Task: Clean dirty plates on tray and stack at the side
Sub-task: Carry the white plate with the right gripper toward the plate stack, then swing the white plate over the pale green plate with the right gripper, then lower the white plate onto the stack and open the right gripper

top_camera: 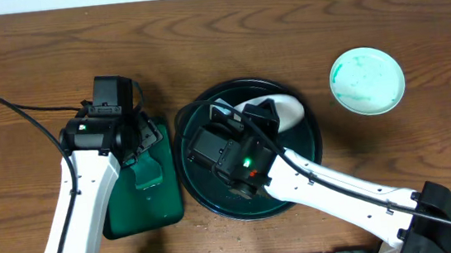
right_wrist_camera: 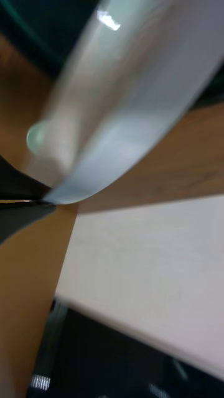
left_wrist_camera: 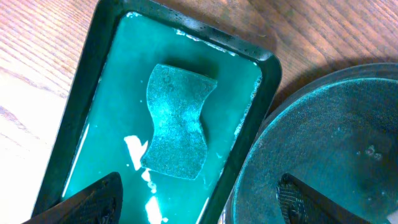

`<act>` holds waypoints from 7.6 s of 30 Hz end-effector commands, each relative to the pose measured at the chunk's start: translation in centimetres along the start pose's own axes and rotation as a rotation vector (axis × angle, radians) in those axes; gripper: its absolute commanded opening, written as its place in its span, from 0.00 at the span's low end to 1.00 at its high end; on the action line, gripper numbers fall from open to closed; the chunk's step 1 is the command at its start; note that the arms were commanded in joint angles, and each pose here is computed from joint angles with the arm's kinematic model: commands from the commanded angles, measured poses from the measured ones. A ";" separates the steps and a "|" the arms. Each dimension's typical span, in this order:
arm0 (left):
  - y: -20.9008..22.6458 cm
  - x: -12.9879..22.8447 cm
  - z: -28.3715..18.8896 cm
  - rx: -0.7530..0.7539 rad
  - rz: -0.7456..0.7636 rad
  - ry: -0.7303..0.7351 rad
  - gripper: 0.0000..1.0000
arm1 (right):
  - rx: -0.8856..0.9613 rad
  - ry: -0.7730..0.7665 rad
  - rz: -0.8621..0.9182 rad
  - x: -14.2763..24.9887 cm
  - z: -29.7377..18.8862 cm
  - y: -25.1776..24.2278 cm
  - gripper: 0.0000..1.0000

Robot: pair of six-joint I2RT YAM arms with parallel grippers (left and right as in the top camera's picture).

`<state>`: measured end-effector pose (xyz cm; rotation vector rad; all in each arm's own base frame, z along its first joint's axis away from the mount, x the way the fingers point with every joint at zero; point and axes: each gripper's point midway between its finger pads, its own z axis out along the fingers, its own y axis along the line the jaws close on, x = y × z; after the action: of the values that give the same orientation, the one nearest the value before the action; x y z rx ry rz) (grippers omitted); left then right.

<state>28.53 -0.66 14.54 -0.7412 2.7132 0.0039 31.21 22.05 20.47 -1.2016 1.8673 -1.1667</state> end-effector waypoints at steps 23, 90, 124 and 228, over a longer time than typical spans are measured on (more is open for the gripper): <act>-0.3 -0.7 -0.6 0.012 0.013 -0.022 0.80 | -0.441 0.117 0.680 1.6 2.8 -1.6 0.04; -0.2 -0.6 -0.5 0.009 0.014 -0.018 0.80 | -1.076 0.467 1.053 9.6 18.0 13.3 0.01; -0.2 -0.6 -0.4 0.008 0.014 -0.016 0.80 | 0.092 -0.006 0.473 5.7 1.1 -10.5 0.01; 0.0 -0.3 -0.4 -0.001 0.049 -0.003 0.80 | -0.404 0.806 1.918 29.2 23.8 6.4 0.02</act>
<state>28.21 -0.69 14.44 -0.6821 2.7432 0.0162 36.57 -11.80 3.27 1.2373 2.4797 -0.0219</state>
